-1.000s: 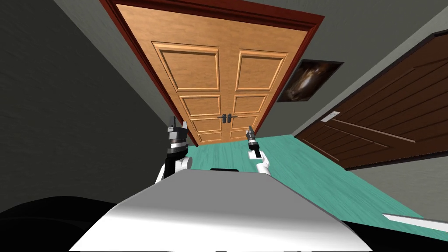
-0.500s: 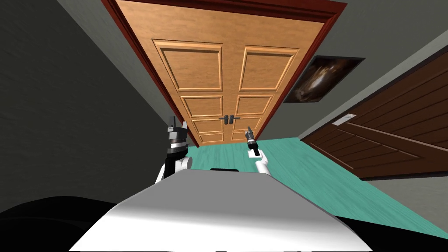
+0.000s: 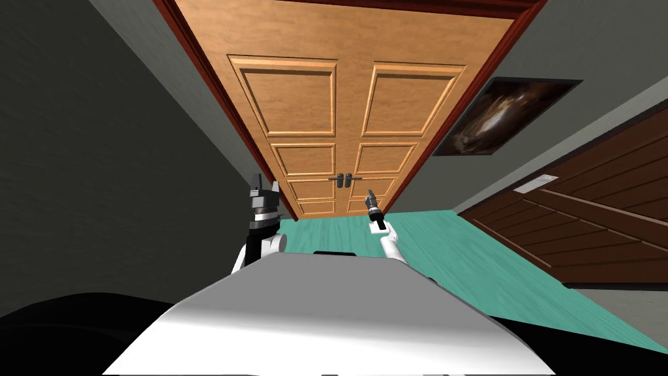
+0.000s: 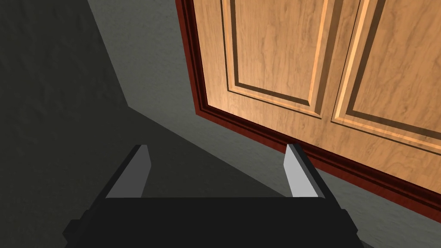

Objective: Pull the door open

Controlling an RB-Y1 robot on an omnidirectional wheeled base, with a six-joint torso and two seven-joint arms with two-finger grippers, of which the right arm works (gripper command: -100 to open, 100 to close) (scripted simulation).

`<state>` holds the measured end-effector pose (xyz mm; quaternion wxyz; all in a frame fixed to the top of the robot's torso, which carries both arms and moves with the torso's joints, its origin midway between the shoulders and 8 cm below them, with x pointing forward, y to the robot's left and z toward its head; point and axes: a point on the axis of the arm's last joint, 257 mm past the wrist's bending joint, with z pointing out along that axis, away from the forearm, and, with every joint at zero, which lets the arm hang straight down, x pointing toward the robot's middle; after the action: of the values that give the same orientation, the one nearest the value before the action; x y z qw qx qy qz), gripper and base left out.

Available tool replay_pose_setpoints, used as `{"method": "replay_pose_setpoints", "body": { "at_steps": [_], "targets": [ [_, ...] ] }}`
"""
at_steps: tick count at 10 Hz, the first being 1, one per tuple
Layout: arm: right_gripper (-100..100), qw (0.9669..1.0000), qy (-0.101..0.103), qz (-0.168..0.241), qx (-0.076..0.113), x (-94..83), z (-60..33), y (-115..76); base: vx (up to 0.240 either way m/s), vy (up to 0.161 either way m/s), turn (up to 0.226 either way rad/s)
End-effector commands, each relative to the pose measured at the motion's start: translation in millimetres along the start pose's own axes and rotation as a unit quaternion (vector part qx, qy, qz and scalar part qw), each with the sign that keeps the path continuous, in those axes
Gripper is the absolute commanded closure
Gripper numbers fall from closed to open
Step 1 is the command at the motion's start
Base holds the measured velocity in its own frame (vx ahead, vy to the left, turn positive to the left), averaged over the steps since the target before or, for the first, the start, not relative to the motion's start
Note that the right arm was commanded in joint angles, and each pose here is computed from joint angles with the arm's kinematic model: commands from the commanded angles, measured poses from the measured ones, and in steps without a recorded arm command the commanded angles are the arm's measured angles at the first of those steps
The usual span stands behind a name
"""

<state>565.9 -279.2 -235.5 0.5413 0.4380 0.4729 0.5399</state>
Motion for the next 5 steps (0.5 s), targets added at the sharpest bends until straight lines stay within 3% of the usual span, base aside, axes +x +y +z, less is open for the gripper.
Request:
{"method": "replay_pose_setpoints", "body": {
  "at_steps": [1,5],
  "targets": [
    [-100,0.9999,0.000,0.002,0.012,-0.4,4.3,-9.5,0.118,-0.006,0.066],
    [-100,0.9995,-0.001,0.006,0.030,-2.0,9.9,-23.5,0.071,-0.007,0.042]
  ]
}}
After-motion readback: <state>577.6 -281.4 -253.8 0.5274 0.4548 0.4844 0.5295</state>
